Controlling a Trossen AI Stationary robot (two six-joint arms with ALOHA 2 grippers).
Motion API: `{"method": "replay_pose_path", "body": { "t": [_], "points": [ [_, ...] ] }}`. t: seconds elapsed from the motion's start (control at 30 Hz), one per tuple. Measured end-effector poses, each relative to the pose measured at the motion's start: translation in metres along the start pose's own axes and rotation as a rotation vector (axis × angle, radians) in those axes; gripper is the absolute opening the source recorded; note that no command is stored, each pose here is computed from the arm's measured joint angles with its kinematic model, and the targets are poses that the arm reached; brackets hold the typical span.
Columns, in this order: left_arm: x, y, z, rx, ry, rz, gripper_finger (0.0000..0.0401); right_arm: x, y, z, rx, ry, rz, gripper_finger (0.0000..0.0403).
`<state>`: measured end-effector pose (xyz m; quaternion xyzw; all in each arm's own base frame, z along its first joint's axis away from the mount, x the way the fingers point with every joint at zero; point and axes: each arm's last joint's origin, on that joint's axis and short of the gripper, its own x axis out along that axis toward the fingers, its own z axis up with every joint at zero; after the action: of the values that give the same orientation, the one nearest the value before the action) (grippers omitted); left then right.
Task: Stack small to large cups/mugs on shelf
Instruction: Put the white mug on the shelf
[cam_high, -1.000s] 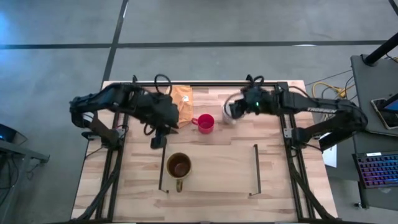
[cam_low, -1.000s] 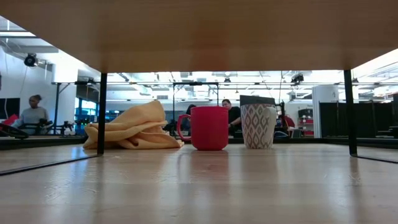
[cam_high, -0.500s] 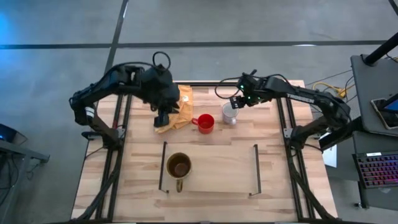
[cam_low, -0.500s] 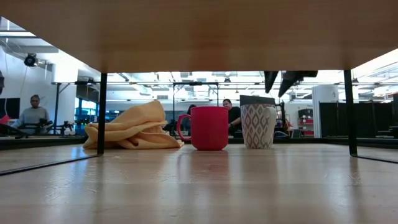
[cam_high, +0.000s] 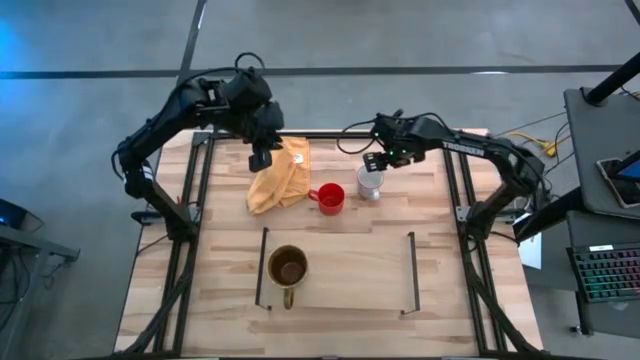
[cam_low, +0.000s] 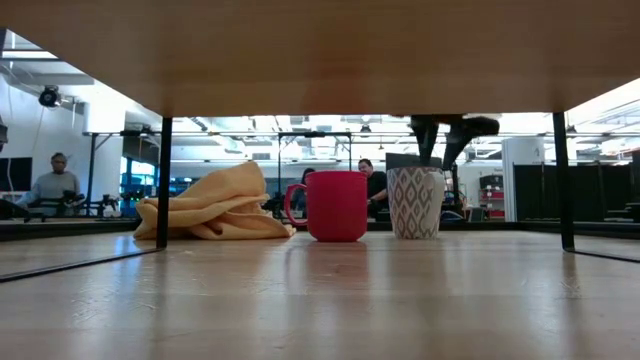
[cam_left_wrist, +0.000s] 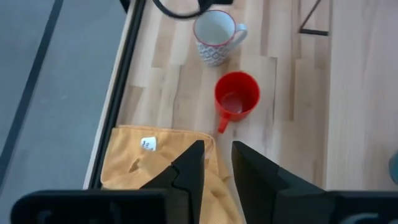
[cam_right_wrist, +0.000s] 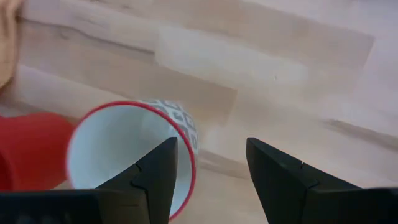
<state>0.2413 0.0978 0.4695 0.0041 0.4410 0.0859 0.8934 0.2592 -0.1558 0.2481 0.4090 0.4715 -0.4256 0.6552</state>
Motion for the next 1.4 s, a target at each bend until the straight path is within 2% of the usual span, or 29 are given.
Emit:
{"method": "replay_pose_path", "body": {
  "t": [0.43, 0.63, 1.0, 1.4],
  "points": [
    [0.002, 0.001, 0.000, -0.004, 0.002, 0.003, 0.0067, 0.009, -0.001, -0.004, 0.016, 0.070, -0.019, 0.0185],
    [0.013, 0.002, -0.002, -0.003, 0.033, -0.005, 0.0067, 0.018, -0.004, -0.008, 0.015, 0.110, -0.047, 0.0185],
    [0.031, 0.003, -0.007, -0.002, 0.084, -0.014, 0.0067, 0.022, 0.001, -0.003, 0.015, 0.059, -0.002, 0.0185],
    [0.031, 0.003, -0.005, -0.001, 0.068, -0.003, 0.0067, 0.032, -0.001, -0.006, 0.020, 0.051, 0.006, 0.0179]
  ]
}}
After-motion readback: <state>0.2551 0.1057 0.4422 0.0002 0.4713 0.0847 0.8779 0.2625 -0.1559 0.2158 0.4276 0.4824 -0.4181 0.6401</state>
